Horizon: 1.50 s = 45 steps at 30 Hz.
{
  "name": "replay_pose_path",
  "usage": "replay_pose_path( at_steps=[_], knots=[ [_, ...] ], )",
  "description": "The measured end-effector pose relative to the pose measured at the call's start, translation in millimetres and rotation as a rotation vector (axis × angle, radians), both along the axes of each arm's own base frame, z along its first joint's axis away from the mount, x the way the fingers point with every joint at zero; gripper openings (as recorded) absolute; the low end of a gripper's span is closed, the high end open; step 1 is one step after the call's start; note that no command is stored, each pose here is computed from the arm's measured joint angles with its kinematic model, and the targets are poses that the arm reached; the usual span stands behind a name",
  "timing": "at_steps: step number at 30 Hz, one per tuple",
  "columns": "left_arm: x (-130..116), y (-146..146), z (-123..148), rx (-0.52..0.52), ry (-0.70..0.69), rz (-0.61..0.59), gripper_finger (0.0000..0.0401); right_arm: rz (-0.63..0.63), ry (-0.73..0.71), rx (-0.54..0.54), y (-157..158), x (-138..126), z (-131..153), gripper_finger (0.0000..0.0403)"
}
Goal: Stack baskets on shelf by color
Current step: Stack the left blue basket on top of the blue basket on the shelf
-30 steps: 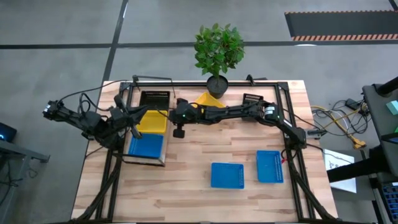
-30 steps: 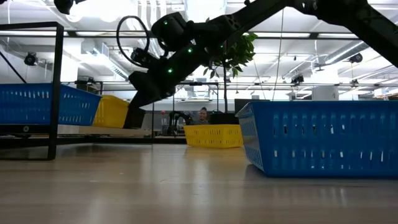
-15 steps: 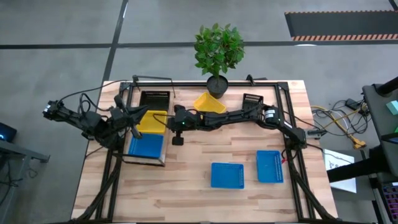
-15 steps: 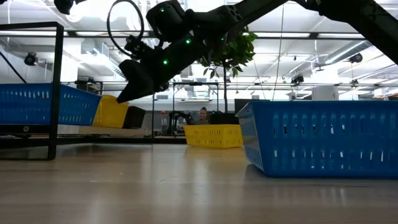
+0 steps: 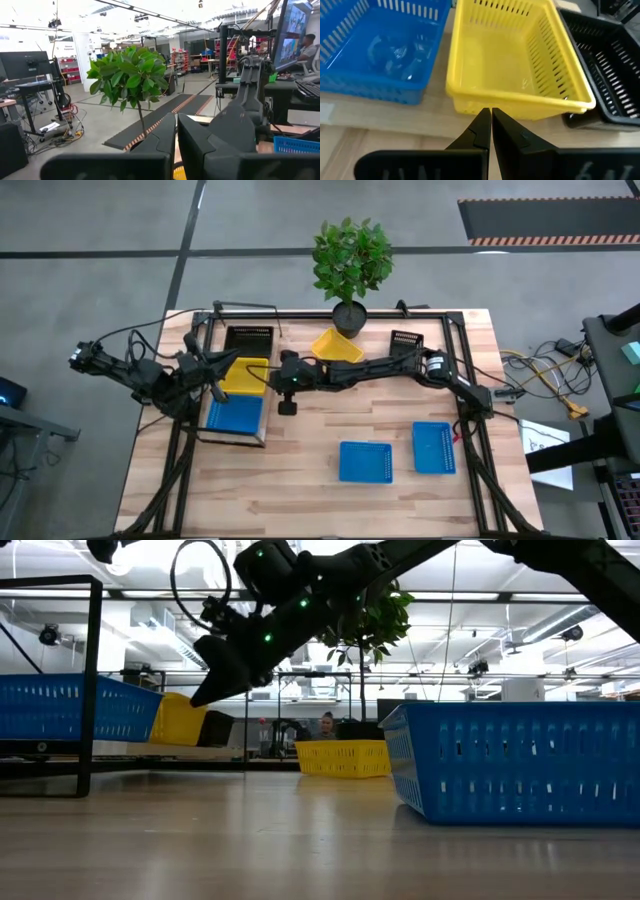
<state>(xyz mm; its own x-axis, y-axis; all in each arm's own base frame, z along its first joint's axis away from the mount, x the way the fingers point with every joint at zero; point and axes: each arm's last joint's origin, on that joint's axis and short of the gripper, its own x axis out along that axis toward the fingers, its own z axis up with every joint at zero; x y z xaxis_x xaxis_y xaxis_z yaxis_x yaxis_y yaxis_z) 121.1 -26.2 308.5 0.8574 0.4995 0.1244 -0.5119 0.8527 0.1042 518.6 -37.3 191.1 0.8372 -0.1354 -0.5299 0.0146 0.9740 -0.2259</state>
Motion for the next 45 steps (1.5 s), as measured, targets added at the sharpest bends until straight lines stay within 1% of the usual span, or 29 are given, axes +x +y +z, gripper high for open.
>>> replay_pose_path(
  at_steps=[2,6,11,14,18,24,27,29,31,35,39,43,45],
  knots=[
    [0,0,0,0.000,0.000,0.000,0.0003,0.005,0.012,-0.002,3,-4,10,0.0008],
    [0,0,0,-0.001,-0.001,0.000,0.0003,0.025,0.038,-0.016,14,-19,41,0.0008],
    [1,-1,0,0.000,0.003,-0.001,0.0003,-0.015,0.144,-0.100,39,-49,58,0.0008],
    [2,-1,2,-0.005,-0.008,-0.001,0.0003,-0.035,0.141,-0.126,59,-70,71,0.0008],
    [4,-2,4,-0.019,-0.038,-0.001,0.0003,-0.032,0.134,-0.061,78,-104,84,0.0008],
    [14,-6,4,-0.018,-0.038,-0.005,0.0003,0.009,0.144,-0.006,104,-159,91,0.0008],
    [22,-10,5,-0.020,-0.057,-0.027,0.0003,0.039,0.146,0.022,116,-185,90,0.0008],
    [28,-13,6,-0.020,-0.086,-0.069,0.0003,0.065,0.150,0.021,122,-201,88,0.0008],
    [35,-17,6,-0.014,-0.111,-0.123,0.0003,0.091,0.114,0.022,126,-214,87,0.0008],
    [54,-28,0,-0.008,-0.109,-0.211,0.0003,0.152,-0.028,0.000,126,-233,80,0.0009],
    [76,-37,4,-0.033,-0.089,-0.227,0.0003,0.183,-0.113,-0.055,117,-250,69,0.0008],
    [102,-48,3,-0.047,-0.012,-0.243,0.0003,0.181,-0.228,-0.103,104,-263,68,0.0008],
    [113,-53,5,-0.070,0.014,-0.248,0.0003,0.168,-0.271,-0.120,97,-269,68,0.0008]
  ],
)
